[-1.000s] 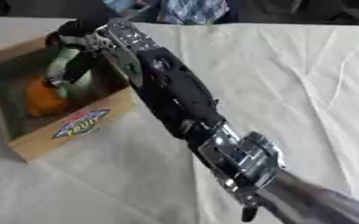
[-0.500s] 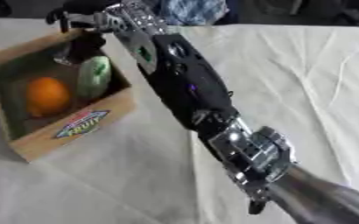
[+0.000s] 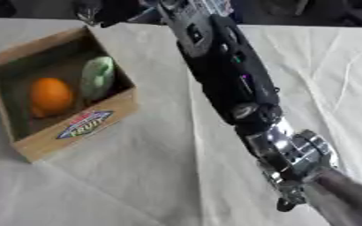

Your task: Pick up objects on the table and place them in the box.

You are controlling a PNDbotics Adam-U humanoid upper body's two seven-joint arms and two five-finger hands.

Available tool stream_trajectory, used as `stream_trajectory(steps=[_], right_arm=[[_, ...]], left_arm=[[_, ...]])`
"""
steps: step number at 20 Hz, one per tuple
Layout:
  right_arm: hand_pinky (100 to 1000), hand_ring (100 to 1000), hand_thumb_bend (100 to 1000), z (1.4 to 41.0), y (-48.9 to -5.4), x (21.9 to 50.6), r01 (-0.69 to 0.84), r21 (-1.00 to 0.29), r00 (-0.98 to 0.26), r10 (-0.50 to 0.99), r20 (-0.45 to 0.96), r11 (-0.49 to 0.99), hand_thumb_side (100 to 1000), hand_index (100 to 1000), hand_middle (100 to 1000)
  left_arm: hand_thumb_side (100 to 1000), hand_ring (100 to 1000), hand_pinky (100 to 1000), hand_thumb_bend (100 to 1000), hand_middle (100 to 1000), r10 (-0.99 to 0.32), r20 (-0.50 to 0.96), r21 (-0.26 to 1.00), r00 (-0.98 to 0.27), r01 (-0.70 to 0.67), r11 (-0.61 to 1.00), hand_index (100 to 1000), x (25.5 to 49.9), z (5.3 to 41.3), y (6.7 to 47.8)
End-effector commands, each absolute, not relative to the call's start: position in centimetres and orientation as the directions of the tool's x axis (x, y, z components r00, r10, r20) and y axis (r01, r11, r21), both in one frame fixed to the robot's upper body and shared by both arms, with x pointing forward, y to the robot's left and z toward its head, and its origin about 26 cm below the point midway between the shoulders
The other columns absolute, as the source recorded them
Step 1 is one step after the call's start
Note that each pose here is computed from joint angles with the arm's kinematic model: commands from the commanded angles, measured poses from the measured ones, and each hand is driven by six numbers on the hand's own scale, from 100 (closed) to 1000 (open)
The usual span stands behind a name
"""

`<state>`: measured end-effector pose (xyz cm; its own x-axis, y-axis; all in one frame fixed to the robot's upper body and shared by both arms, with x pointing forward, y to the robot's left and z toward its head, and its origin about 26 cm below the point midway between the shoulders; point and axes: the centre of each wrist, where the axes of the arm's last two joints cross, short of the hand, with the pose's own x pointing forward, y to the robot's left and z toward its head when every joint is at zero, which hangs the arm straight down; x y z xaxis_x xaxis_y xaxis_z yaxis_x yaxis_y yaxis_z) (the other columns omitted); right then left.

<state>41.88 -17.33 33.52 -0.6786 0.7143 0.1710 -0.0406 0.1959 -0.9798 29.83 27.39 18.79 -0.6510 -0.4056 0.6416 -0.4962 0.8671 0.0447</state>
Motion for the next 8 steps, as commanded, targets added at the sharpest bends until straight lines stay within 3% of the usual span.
stream_trajectory(steps=[1,5,8], right_arm=[[843,823,100,35.6,-19.1,40.1,0.013,-0.967,-0.684,0.708,0.176,0.253,701,918,733],[841,811,100,35.5,-20.8,38.3,0.042,-0.940,-0.681,0.698,0.220,0.338,772,920,720],[830,794,100,35.3,-21.8,36.9,0.062,-0.903,-0.688,0.673,0.271,0.426,750,917,706]], left_arm=[[999,805,625,250,1000,-0.429,0.615,0.054,-0.661,-0.507,0.860,697,29.6,19.6,27.8],[999,805,625,250,1000,-0.431,0.613,0.053,-0.662,-0.510,0.858,697,29.6,19.6,27.8],[999,805,624,250,1000,-0.432,0.612,0.051,-0.663,-0.512,0.858,697,29.7,19.7,27.8]])
